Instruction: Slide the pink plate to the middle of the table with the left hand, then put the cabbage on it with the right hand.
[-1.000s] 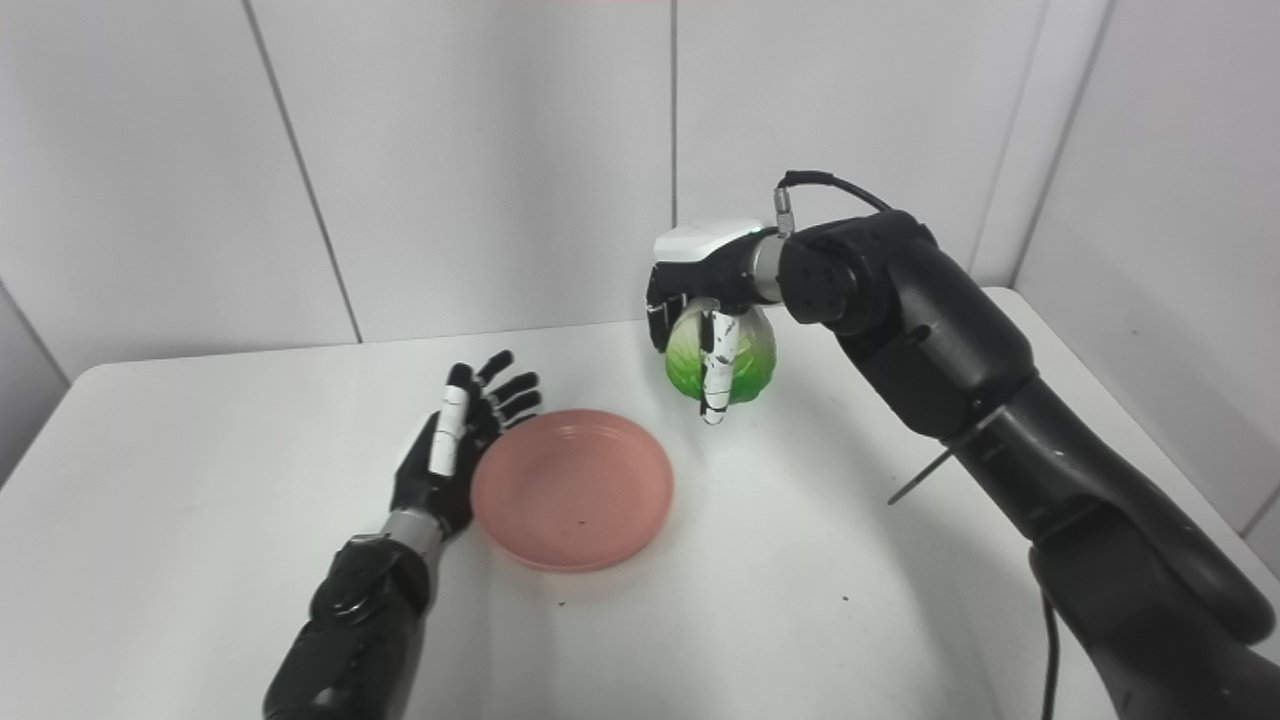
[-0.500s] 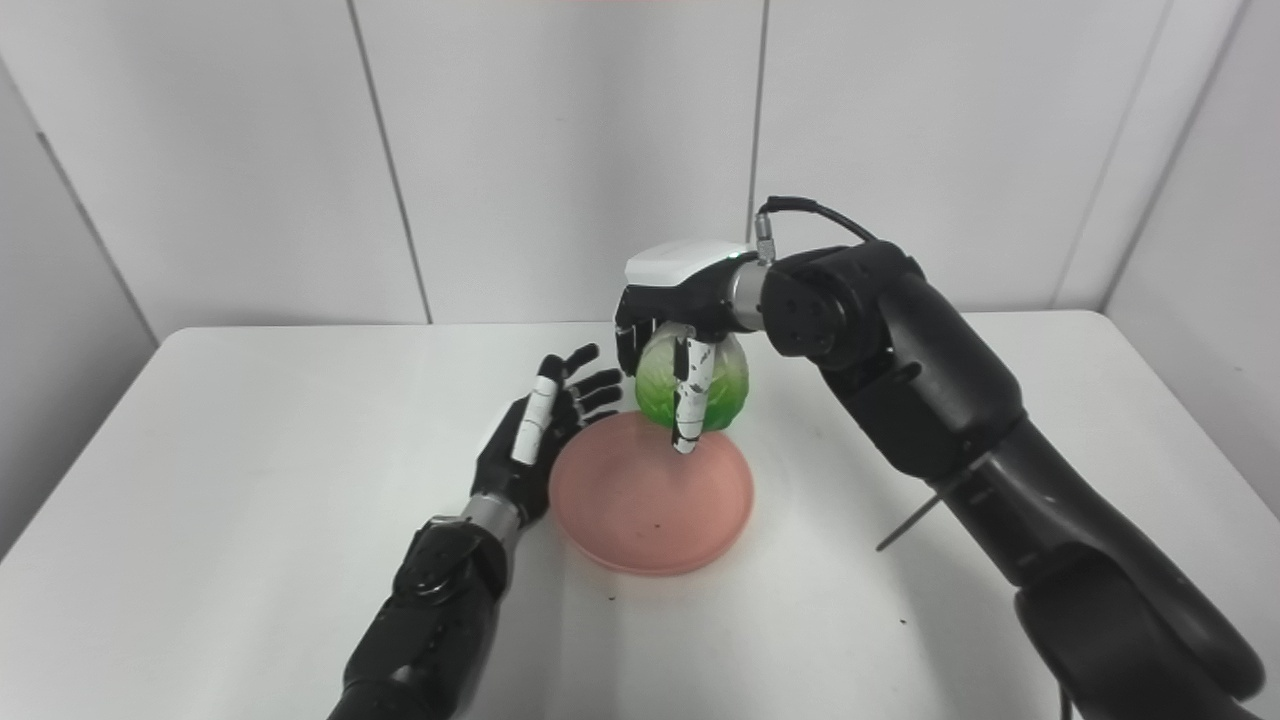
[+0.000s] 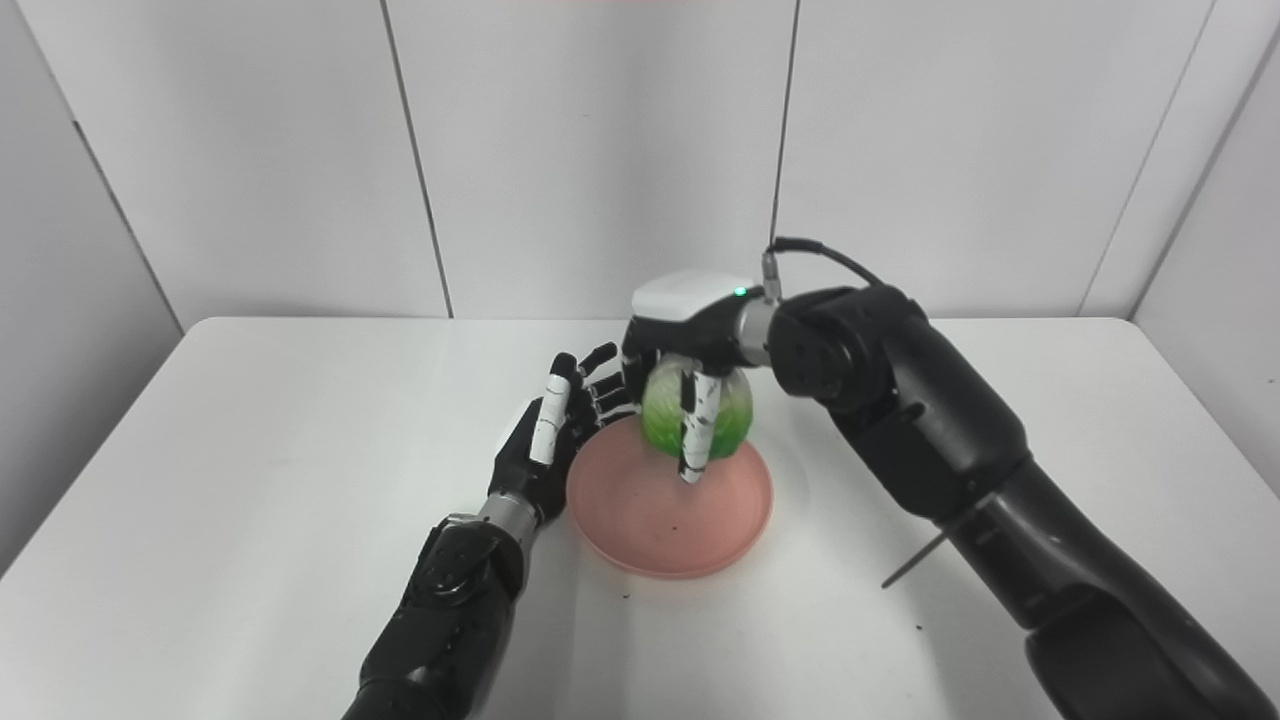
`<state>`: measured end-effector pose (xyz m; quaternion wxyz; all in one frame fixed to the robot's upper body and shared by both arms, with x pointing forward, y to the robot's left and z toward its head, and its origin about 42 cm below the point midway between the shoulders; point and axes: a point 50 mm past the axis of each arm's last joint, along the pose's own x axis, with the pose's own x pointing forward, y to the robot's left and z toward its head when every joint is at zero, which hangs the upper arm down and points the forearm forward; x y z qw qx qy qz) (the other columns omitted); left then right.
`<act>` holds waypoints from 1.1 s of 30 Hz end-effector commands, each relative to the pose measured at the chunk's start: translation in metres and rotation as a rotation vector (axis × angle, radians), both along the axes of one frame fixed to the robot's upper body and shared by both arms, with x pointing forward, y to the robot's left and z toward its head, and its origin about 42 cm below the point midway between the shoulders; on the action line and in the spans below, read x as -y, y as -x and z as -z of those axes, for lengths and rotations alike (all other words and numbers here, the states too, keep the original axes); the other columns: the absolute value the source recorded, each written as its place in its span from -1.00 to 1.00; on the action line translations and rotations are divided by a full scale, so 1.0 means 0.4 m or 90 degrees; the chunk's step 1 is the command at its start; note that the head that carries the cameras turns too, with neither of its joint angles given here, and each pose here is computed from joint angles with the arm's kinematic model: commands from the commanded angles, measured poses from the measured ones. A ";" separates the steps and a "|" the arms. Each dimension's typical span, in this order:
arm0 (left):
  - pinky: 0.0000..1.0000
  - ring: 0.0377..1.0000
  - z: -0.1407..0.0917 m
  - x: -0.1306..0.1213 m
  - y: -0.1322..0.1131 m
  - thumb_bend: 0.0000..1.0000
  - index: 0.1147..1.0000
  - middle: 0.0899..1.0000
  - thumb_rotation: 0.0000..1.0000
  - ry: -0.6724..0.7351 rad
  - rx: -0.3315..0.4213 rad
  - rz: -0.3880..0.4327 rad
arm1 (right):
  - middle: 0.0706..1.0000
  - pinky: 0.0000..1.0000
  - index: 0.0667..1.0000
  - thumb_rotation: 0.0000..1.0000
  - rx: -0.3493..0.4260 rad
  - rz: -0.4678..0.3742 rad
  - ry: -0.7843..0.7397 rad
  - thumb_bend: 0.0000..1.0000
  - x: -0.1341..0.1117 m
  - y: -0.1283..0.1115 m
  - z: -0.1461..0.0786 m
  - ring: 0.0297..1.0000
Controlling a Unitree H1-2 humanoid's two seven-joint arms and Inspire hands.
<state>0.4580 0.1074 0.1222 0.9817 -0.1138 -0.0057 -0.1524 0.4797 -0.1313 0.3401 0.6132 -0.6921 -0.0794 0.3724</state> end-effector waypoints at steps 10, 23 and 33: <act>0.52 0.63 0.021 -0.012 0.004 0.90 0.70 0.55 0.93 -0.008 -0.042 -0.001 | 0.31 -0.20 -0.09 -1.00 0.056 -0.031 -0.036 0.02 -0.022 0.000 -0.027 -0.11; 0.57 0.63 0.016 -0.013 0.005 0.92 0.69 0.55 0.92 -0.010 -0.047 0.006 | 0.30 -0.01 -0.09 -1.00 0.087 -0.044 -0.081 0.02 0.003 -0.007 0.056 -0.10; 0.55 0.62 0.011 -0.011 0.002 0.91 0.66 0.56 0.93 -0.007 -0.053 0.011 | 0.40 0.19 0.28 -0.54 0.083 -0.060 -0.071 0.87 0.012 -0.006 0.064 0.38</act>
